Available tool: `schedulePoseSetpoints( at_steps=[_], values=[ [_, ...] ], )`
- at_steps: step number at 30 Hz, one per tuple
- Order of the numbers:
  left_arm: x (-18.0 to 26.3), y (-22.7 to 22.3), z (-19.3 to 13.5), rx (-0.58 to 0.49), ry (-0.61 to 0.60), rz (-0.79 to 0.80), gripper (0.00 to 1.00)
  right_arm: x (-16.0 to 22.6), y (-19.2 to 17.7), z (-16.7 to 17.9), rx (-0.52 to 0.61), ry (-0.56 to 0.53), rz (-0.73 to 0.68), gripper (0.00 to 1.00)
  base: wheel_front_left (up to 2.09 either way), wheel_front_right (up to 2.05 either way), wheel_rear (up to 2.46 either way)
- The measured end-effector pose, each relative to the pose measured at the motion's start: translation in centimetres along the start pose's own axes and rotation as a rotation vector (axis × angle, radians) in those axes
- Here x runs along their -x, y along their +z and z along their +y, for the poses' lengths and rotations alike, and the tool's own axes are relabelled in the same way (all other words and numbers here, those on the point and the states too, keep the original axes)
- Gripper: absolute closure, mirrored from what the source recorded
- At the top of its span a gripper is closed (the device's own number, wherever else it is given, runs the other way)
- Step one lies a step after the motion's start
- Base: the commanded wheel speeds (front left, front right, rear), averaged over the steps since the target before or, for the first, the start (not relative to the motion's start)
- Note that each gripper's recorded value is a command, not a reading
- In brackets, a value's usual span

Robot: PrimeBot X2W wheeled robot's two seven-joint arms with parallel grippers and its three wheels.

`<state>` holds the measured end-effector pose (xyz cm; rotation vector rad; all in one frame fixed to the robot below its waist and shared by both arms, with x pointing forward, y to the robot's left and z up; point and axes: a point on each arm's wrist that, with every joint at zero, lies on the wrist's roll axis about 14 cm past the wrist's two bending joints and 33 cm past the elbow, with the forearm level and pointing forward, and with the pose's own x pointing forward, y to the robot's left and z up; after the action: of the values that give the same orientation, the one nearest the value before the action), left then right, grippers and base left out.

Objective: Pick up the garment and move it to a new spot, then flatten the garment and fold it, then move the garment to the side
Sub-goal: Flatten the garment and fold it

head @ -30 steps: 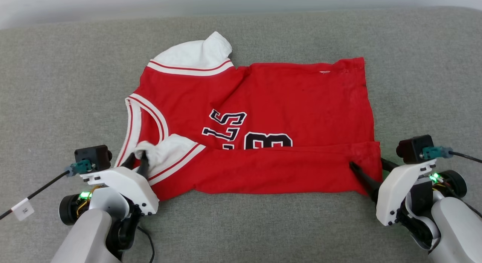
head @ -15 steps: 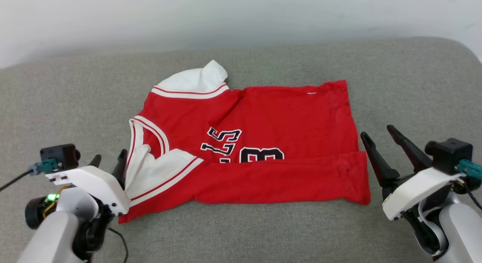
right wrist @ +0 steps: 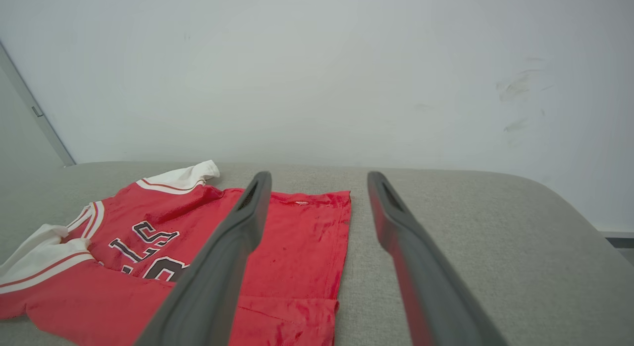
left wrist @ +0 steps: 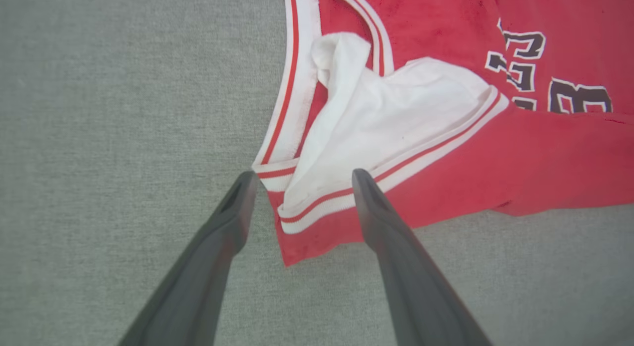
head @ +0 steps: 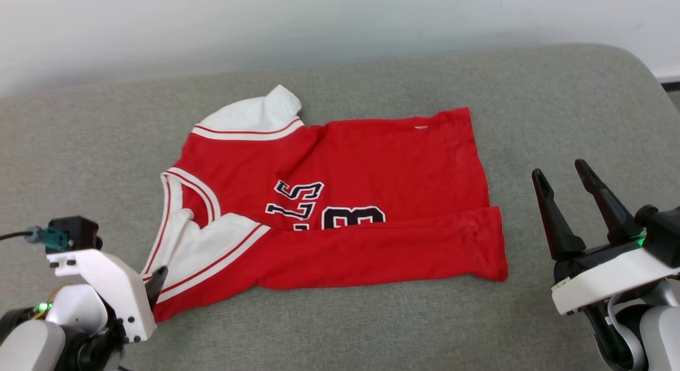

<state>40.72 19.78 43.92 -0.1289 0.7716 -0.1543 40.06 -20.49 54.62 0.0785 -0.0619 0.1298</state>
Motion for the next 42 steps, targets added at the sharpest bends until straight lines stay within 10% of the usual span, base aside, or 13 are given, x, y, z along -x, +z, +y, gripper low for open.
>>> schedulePoseSetpoints(
  at_steps=[10, 14, 42],
  values=[
    [-3.8, -5.5, 0.4, 0.079, 0.003, 0.261, 0.00, 0.0, -2.3, -1.7, -0.032, -0.075, 0.067, 0.00, 0.00, 0.00, 0.00],
    [-4.6, -6.4, 0.0, 0.112, -0.017, 0.321, 1.00, 0.3, -2.9, -2.6, -0.035, -0.104, 0.092, 0.00, 0.00, 0.00, 0.00],
    [-2.3, 0.6, -2.4, 0.035, -0.083, -0.034, 1.00, 1.9, -16.2, 0.4, -0.214, 0.051, 0.935, 0.00, 0.00, 0.00, 0.00]
  ],
)
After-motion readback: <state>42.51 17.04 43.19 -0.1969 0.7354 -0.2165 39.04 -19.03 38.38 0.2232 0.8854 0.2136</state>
